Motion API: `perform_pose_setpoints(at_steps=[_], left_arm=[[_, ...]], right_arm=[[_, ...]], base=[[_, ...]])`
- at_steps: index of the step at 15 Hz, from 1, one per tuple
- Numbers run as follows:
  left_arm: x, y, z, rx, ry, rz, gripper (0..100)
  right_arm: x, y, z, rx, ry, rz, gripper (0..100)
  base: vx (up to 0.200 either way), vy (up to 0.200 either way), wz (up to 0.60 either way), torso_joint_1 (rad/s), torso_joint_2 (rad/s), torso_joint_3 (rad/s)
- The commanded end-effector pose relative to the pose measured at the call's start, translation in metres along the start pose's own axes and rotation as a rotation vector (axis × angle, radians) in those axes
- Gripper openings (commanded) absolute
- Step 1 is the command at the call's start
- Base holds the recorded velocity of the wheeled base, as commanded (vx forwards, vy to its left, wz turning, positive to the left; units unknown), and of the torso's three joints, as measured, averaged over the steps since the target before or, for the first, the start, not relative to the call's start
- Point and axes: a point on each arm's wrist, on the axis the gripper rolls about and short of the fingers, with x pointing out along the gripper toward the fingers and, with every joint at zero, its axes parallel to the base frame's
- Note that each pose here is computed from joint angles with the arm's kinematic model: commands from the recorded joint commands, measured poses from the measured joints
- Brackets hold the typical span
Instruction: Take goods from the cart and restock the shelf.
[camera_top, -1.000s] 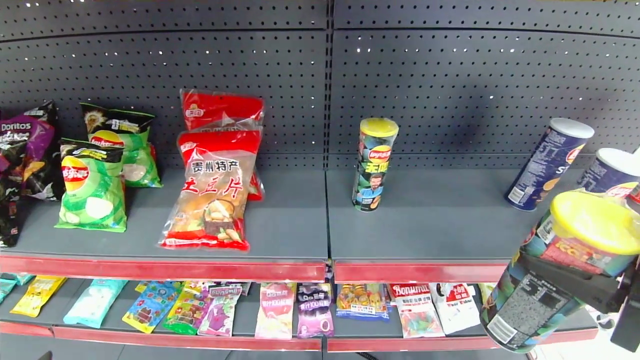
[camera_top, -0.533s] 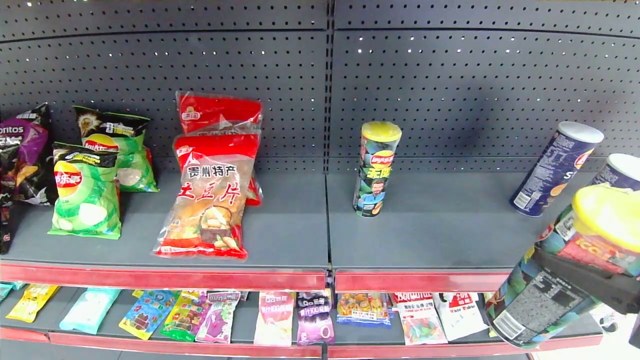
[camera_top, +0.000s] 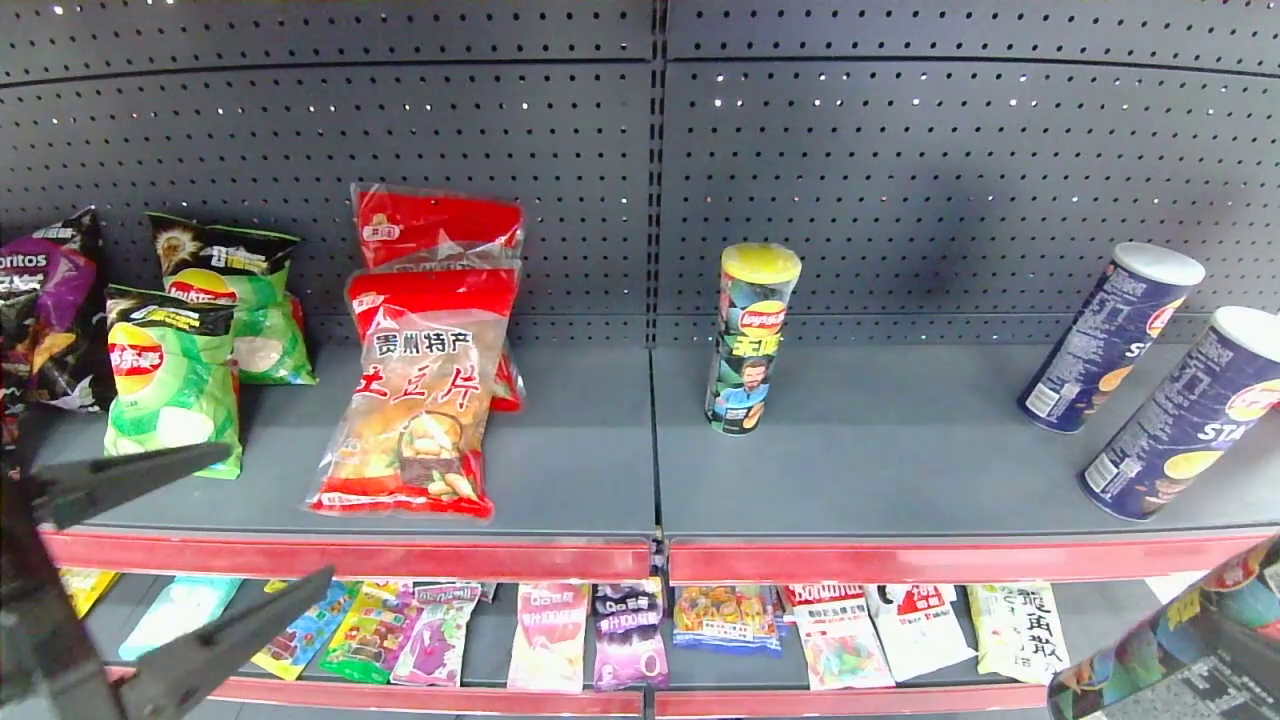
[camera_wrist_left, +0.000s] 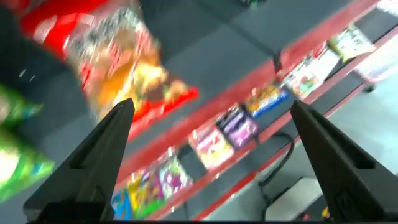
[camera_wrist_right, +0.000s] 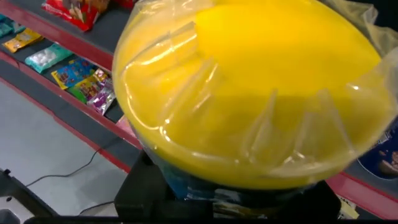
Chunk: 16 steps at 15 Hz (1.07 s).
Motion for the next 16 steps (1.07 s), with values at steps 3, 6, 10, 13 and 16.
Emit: perform_pose_setpoints(at_steps=[3, 6, 10, 13, 16], left_arm=[[0.177, -0.001, 0.057, -0.09, -0.024, -0.214, 100], [0.245, -0.011, 0.073, -0.093, -0.056, -0.288, 100], [0.273, -0.025, 0.07, -0.085, -0.048, -0.322, 100], [0.279, -0.028, 0.067, -0.075, -0.041, -0.329, 100], [0.286, -0.028, 0.067, -0.066, -0.049, -0.326, 100]], right_arm=[[-0.006, 0.0, 0.001, -0.001, -0.026, -0.029, 0], [-0.005, 0.0, 0.001, 0.016, -0.025, -0.03, 0], [-0.006, -0.001, 0.001, 0.022, -0.025, -0.053, 0], [-0.006, -0.001, 0.001, 0.022, -0.024, -0.053, 0], [-0.006, -0.001, 0.001, 0.024, -0.025, -0.053, 0]], base=[[0.0, 0.0, 0.0, 0.0, 0.0, 0.0], [0.0, 0.0, 0.0, 0.0, 0.0, 0.0], [0.0, 0.0, 0.0, 0.0, 0.0, 0.0], [0.0, 0.0, 0.0, 0.0, 0.0, 0.0], [0.0, 0.0, 0.0, 0.0, 0.0, 0.0]])
